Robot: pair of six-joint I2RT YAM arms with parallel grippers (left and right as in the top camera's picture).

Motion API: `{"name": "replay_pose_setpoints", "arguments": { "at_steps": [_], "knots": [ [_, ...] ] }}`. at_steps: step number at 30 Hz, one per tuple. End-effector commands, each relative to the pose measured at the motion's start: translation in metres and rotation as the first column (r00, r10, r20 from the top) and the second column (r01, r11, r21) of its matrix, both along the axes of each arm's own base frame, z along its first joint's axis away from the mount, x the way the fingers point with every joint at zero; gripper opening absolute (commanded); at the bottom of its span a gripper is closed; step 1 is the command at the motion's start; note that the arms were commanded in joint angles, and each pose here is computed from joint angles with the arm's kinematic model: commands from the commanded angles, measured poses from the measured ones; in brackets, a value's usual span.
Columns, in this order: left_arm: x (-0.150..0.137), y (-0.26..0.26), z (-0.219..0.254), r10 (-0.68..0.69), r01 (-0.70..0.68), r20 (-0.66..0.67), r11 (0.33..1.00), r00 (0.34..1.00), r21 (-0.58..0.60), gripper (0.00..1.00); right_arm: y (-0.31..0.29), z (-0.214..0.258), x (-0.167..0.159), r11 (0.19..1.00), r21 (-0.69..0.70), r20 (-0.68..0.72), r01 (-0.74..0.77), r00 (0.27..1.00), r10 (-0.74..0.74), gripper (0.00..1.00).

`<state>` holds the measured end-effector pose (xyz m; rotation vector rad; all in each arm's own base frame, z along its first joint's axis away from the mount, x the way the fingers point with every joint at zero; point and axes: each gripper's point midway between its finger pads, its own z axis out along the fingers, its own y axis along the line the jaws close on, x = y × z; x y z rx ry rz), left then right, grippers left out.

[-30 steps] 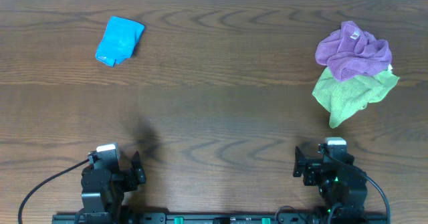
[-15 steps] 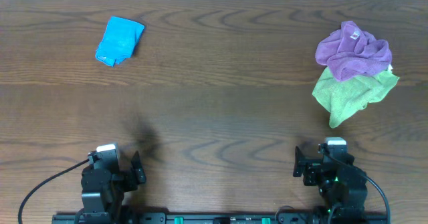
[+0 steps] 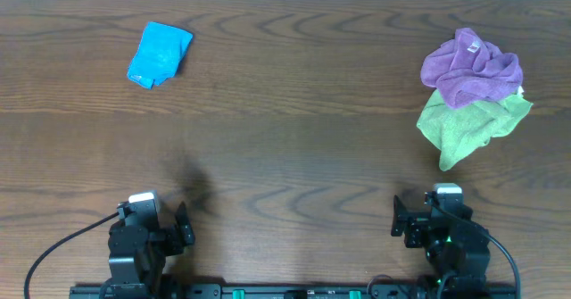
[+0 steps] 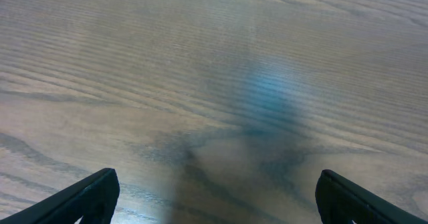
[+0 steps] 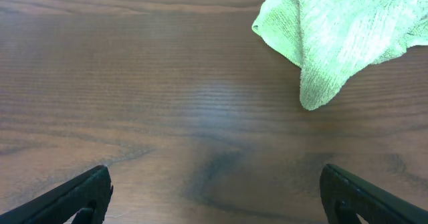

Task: Fold the cloth

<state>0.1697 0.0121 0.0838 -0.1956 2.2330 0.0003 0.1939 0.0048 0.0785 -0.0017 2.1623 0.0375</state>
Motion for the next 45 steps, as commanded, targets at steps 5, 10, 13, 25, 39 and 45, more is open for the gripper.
{"name": "replay_pose_setpoints", "arguments": {
  "at_steps": [5,10,13,25,39,45],
  "knots": [
    [-0.004,-0.001,-0.008,-0.018,0.018,-0.031,1.000,0.999,0.016,0.95,-0.001,-0.004,0.000,1.000,-0.006,-0.002,-0.003,1.000,0.003,0.99],
    [-0.004,-0.001,-0.008,-0.018,0.018,-0.030,1.000,0.999,0.016,0.95,-0.001,-0.003,0.000,1.000,-0.006,-0.001,-0.003,1.000,0.003,0.99],
    [-0.004,-0.001,-0.008,-0.018,0.018,-0.030,1.000,0.999,0.016,0.95,-0.001,-0.004,0.000,1.000,-0.006,-0.002,-0.003,1.000,0.003,0.99],
    [-0.004,-0.001,-0.008,-0.018,0.018,-0.031,1.000,0.999,0.016,0.95,-0.001,-0.004,0.000,1.000,-0.006,-0.002,-0.003,1.000,0.003,0.99],
    [-0.004,-0.001,-0.008,-0.018,0.018,-0.030,1.000,0.999,0.016,0.95,-0.024,0.037,0.005,0.982,0.043,0.065,0.182,0.981,-0.184,0.99],
    [-0.004,-0.001,-0.008,-0.018,0.018,-0.031,1.000,0.999,0.016,0.95,-0.037,0.090,0.011,0.969,0.001,0.056,0.246,0.968,-0.245,0.99]
  ]
}}
